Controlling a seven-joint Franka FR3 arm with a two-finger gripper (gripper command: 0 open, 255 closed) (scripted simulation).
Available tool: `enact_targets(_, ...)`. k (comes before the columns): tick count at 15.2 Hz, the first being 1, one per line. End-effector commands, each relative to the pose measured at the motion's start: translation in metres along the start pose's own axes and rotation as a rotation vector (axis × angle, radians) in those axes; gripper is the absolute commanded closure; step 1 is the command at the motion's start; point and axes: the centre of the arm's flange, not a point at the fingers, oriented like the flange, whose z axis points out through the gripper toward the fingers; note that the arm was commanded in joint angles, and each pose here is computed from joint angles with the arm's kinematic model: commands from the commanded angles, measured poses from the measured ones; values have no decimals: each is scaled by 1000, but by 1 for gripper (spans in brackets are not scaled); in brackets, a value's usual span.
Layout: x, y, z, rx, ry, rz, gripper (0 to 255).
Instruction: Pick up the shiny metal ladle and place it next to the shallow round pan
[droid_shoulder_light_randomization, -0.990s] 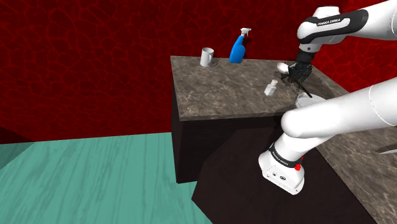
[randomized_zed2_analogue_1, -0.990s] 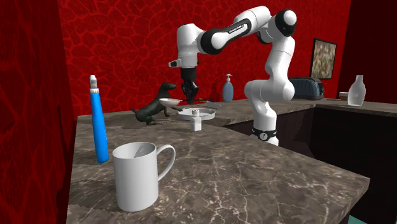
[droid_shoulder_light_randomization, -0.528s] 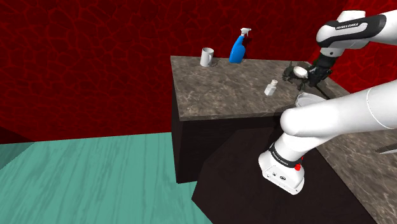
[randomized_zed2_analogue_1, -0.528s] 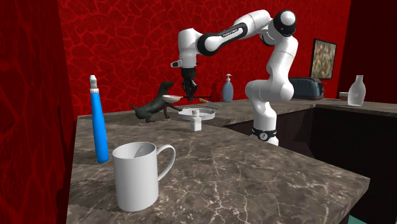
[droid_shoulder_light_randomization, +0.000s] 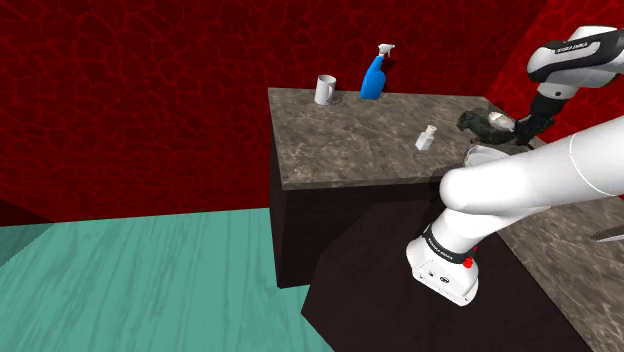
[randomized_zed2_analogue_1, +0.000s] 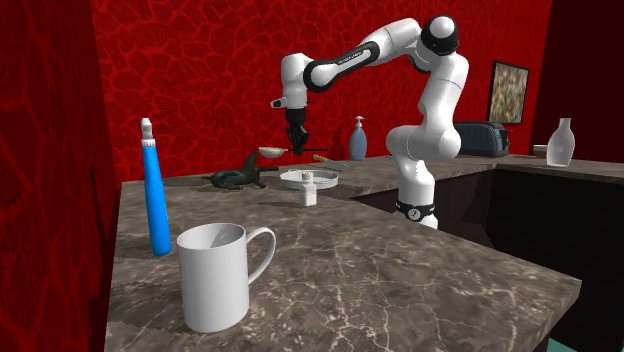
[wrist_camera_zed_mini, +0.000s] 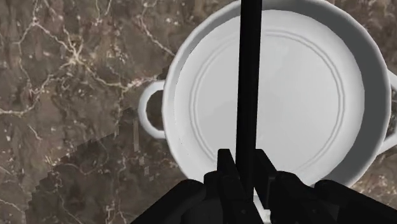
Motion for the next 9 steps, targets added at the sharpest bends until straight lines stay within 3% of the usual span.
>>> enact_targets(1, -12, 24, 5, -1, 0, -2, 255)
enact_targets(9, -61, 117, 19, -1, 0, -2, 255)
